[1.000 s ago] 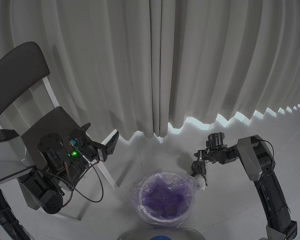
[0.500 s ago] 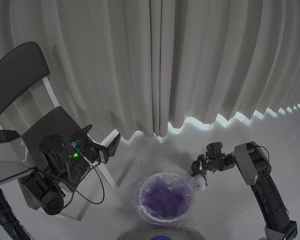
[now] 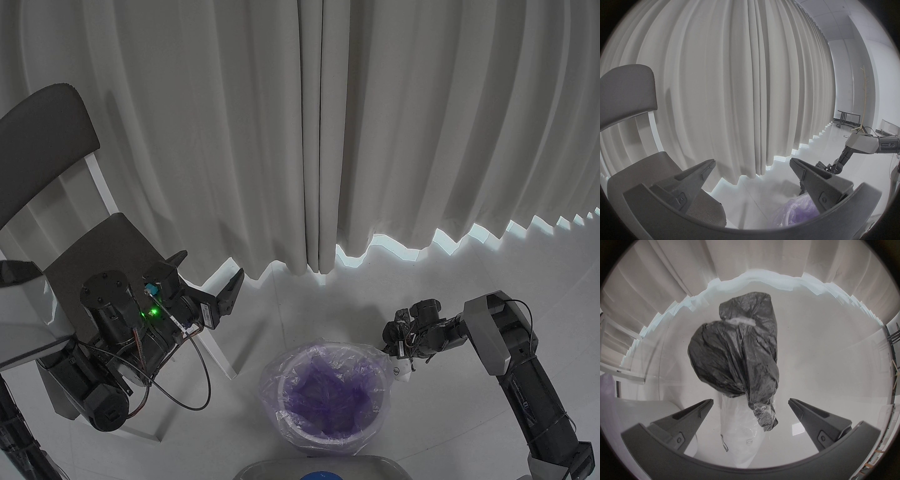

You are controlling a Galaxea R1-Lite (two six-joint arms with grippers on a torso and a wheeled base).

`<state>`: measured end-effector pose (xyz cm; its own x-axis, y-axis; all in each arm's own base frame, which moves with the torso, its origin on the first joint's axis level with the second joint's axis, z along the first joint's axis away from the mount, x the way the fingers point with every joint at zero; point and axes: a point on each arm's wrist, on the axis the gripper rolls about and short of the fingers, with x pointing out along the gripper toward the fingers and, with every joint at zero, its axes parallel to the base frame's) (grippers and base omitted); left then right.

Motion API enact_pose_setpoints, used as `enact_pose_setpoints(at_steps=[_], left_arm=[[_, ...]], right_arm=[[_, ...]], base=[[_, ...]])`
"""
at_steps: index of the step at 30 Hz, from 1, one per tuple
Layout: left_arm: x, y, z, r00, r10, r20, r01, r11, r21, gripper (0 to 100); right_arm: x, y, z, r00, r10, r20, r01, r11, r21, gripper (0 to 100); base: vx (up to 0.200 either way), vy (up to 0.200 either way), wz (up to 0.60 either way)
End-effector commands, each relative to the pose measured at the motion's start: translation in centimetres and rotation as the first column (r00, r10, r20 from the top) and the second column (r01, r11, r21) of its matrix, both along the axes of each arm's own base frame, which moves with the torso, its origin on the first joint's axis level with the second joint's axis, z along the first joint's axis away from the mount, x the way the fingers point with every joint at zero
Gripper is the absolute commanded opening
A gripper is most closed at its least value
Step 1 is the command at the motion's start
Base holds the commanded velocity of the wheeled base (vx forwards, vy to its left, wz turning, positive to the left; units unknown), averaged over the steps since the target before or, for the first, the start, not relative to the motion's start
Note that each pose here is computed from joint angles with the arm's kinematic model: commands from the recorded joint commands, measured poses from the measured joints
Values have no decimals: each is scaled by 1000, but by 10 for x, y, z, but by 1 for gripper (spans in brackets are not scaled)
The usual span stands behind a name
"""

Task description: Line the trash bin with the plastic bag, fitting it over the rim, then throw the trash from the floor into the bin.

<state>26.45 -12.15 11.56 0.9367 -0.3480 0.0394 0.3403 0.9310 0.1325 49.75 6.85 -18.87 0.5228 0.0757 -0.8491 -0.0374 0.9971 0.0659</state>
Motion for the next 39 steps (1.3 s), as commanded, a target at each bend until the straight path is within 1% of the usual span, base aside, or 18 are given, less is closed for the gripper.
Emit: enact_pose_setpoints(at_steps=[1,8,14,15,17,19,20,21,22,24,26,30,35,38,39], left_arm=[[-1,0,1,1000,-2,13,2,1000,-6,100],[-1,0,1,1000,-2,12,2,1000,-5,100],[-1,0,1,1000,-2,12,2,1000,-5,100],[-1,0,1,1000,-2,12,2,1000,-5,100],[-1,0,1,1000,-2,12,2,1000,-5,100],[-1,0,1,1000,-2,12,2,1000,-5,100],[-1,0,1,1000,-2,12,2,1000,-5,100],[-1,0,0,1000,-2,10,2,1000,-6,100],[0,0,0,1000,0,10,0,1000,-6,100],[0,0,-1,1000,0,7,0,1000,-4,100],[0,-1,-1,1000,-2,5,2,1000,-4,100],[0,0,0,1000,0,8,0,1000,-5,100],[-1,0,2,1000,-2,15,2,1000,-8,100],[0,-1,3,1000,-2,19,2,1000,-10,100],[0,-1,3,1000,-2,20,2,1000,-9,100]], right_arm=[[-1,1,-2,1000,1,-8,-1,1000,0,0],[-1,1,0,1000,1,-5,-1,1000,1,0],[3,2,8,1000,-2,19,2,1000,7,0],[6,2,18,999,-2,40,1,1000,11,0],[10,3,26,998,-2,63,1,1000,17,0],[17,3,45,992,-18,124,13,999,41,0],[19,4,49,991,-23,135,17,999,46,0],[24,4,65,983,-44,180,31,997,75,0],[27,4,76,976,-51,210,33,996,86,0],[33,3,98,960,-54,276,28,995,99,0],[35,1,113,946,-60,319,28,994,106,0],[31,-2,133,931,-66,360,26,993,114,0],[25,-4,151,916,-70,396,23,992,121,0],[18,-2,175,896,-62,440,3,991,132,0],[17,-1,178,893,-59,445,-2,991,135,0]], base=[[0,0,0],[0,0,0],[0,0,0],[0,0,0],[0,0,0],[0,0,0],[0,0,0],[0,0,0],[0,0,0],[0,0,0],[0,0,0],[0,0,0],[0,0,0],[0,0,0],[0,0,0]])
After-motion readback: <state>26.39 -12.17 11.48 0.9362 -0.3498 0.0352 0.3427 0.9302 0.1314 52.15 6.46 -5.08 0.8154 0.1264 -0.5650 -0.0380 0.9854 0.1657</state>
